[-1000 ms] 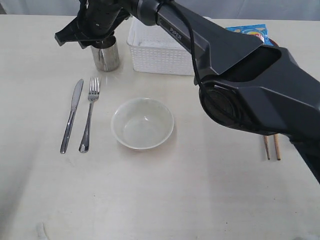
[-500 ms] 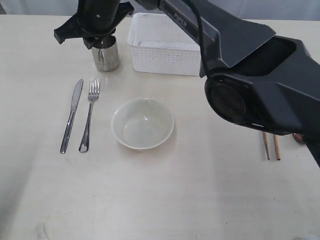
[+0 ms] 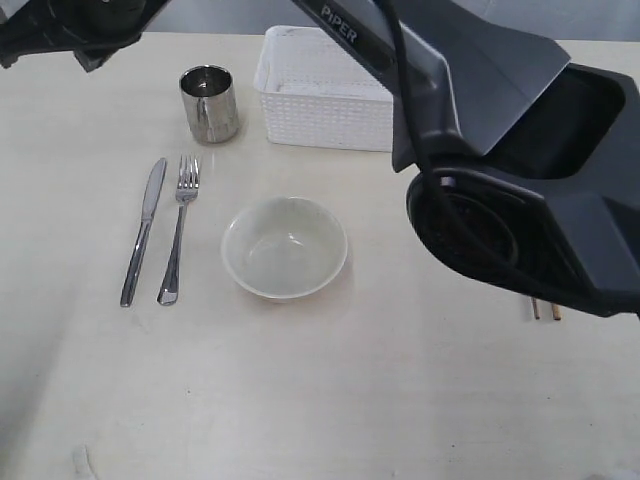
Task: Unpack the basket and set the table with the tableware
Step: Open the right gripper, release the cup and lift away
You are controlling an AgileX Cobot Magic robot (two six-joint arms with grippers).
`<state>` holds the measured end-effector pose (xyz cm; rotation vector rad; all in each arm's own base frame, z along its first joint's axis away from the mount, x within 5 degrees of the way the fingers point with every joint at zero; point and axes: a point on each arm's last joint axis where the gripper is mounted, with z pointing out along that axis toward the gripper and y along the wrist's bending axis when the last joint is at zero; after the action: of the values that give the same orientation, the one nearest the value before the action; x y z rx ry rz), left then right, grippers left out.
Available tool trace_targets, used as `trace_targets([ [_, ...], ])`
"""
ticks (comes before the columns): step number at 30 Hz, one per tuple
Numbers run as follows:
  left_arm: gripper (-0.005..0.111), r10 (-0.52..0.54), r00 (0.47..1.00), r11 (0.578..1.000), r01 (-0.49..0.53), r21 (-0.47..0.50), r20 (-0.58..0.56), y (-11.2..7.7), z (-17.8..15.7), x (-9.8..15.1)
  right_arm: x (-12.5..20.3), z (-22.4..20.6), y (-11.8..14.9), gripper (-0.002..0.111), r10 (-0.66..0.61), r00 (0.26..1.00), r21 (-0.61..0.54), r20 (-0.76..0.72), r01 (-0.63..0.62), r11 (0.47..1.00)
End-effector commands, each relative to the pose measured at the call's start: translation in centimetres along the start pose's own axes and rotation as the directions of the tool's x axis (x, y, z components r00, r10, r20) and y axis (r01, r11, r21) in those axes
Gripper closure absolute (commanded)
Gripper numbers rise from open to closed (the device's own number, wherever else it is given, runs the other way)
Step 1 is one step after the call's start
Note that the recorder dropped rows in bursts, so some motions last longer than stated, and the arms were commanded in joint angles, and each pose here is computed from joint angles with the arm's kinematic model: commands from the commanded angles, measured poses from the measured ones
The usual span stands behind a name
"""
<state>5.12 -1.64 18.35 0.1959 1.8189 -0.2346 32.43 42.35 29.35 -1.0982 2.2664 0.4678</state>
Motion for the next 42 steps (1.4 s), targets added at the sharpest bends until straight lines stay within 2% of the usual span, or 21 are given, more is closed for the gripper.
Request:
trace_targets([
  [1, 0.107, 0.006, 1.000, 1.000, -0.006, 0.004, 0.002, 0.0, 0.0, 0.1, -1.2, -2.2, 0.9, 0.109, -0.021, 0.996, -0.007, 0.084, 0.022, 1.000],
  [8, 0.107, 0.006, 1.000, 1.000, -0.006, 0.004, 0.002, 0.0, 0.0, 0.1, -1.7, -3.5, 1.9, 0.109, -0.044, 0.992, -0.024, 0.117, 0.048, 0.999],
  [17, 0.107, 0.003, 1.000, 1.000, -0.003, 0.005, 0.002, 0.0, 0.0, 0.1, -1.3, -3.5, 2.4, 0.109, -0.025, 0.996, -0.080, 0.081, 0.032, 0.996],
  [23, 0.107, 0.003, 1.000, 1.000, -0.003, 0.005, 0.002, 0.0, 0.0, 0.1, -1.6, -4.0, 2.3, 0.109, -0.032, 0.985, -0.068, 0.168, 0.044, 0.997],
  [28, 0.107, 0.003, 1.000, 1.000, -0.003, 0.005, 0.002, 0.0, 0.0, 0.1, 1.1, -2.6, 1.2, 0.109, -0.073, 0.960, 0.023, 0.269, 0.069, 0.997],
  [31, 0.107, 0.003, 1.000, 1.000, -0.003, 0.005, 0.002, 0.0, 0.0, 0.1, 3.7, -1.2, -0.4, 0.109, -0.103, 0.946, 0.079, 0.309, 0.082, 0.994],
  [36, 0.107, 0.003, 1.000, 1.000, -0.003, 0.005, 0.002, 0.0, 0.0, 0.1, 7.0, 0.7, -3.4, 0.108, -0.001, 0.979, 0.086, 0.204, -0.017, 0.996],
  [42, 0.107, 0.003, 1.000, 1.000, -0.003, 0.005, 0.002, 0.0, 0.0, 0.1, 7.9, 0.0, -4.5, 0.108, 0.128, 0.986, 0.047, 0.105, -0.133, 0.990],
])
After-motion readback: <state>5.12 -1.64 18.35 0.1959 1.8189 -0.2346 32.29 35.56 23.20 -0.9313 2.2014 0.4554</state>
